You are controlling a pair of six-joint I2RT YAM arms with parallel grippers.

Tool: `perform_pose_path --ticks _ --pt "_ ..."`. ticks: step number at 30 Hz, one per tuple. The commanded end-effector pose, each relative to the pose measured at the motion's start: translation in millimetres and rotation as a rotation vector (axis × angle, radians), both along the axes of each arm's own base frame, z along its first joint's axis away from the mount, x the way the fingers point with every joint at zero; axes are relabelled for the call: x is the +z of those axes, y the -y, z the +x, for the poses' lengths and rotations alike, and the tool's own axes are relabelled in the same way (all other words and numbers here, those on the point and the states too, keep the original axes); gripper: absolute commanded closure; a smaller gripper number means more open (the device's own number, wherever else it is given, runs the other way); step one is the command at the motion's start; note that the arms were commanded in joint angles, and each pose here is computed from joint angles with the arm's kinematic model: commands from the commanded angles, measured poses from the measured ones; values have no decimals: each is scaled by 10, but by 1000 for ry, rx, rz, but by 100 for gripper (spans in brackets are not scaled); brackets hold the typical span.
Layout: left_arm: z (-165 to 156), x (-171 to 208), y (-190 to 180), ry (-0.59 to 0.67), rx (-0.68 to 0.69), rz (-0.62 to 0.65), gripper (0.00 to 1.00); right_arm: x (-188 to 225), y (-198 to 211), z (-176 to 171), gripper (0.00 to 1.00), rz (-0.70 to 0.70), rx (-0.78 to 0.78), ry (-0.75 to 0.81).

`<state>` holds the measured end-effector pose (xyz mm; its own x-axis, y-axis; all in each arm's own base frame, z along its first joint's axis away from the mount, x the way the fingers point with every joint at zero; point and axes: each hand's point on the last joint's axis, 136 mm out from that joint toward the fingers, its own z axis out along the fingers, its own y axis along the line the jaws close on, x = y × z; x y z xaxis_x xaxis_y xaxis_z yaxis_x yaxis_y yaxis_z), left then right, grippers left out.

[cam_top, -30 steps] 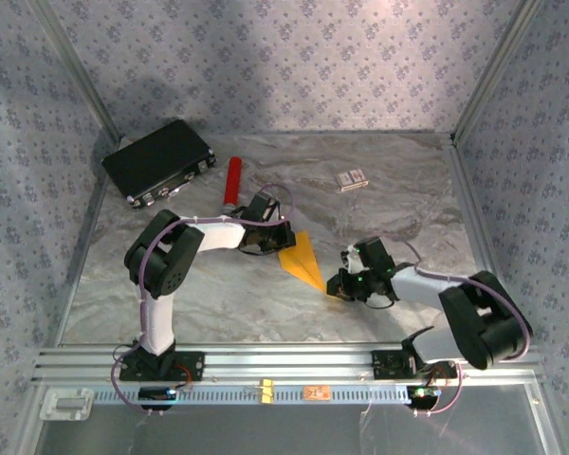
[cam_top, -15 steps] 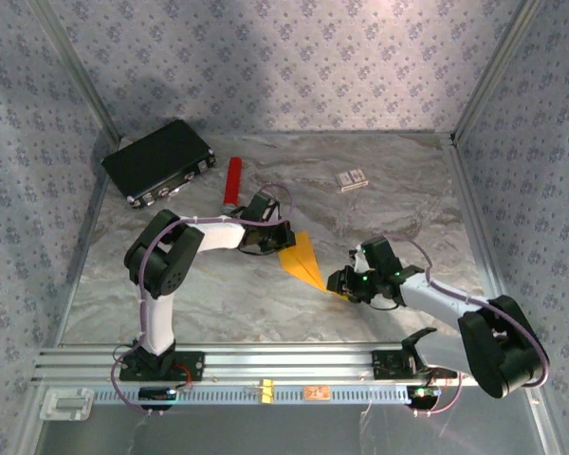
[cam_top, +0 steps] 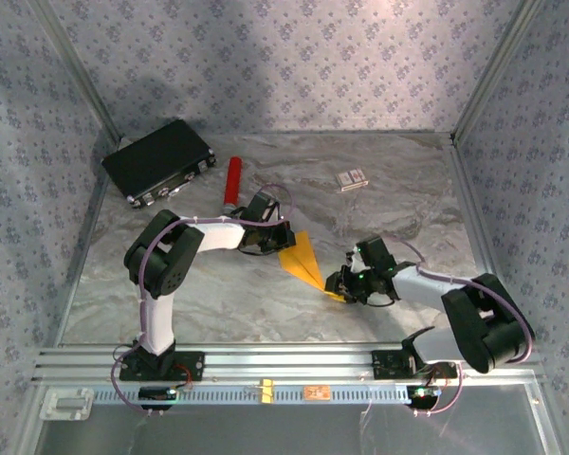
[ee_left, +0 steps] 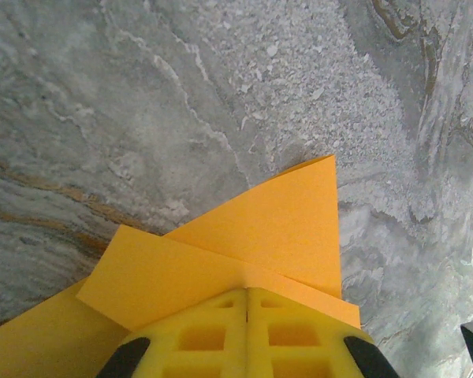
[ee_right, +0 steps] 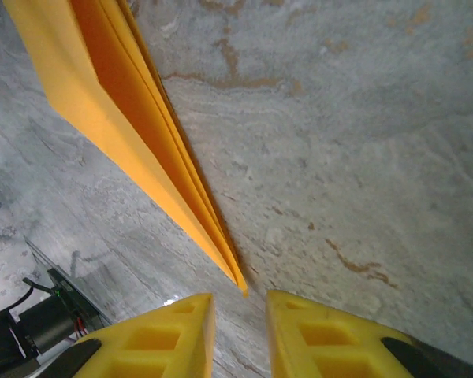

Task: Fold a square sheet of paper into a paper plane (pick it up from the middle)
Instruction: Turn over the paper at the center of the table.

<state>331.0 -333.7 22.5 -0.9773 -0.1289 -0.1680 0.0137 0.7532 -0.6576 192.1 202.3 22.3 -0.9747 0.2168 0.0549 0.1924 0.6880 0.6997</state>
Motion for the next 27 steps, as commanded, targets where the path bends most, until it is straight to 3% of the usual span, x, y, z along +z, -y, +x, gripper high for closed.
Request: perform_pose_path --ticks 1,27 --pt "-86 -137 -142 -43 18 58 96 68 -83 126 76 25 -9 31" --pt "-63 -110 -123 -39 20 51 95 144 -167 331 73 64 -8 105"
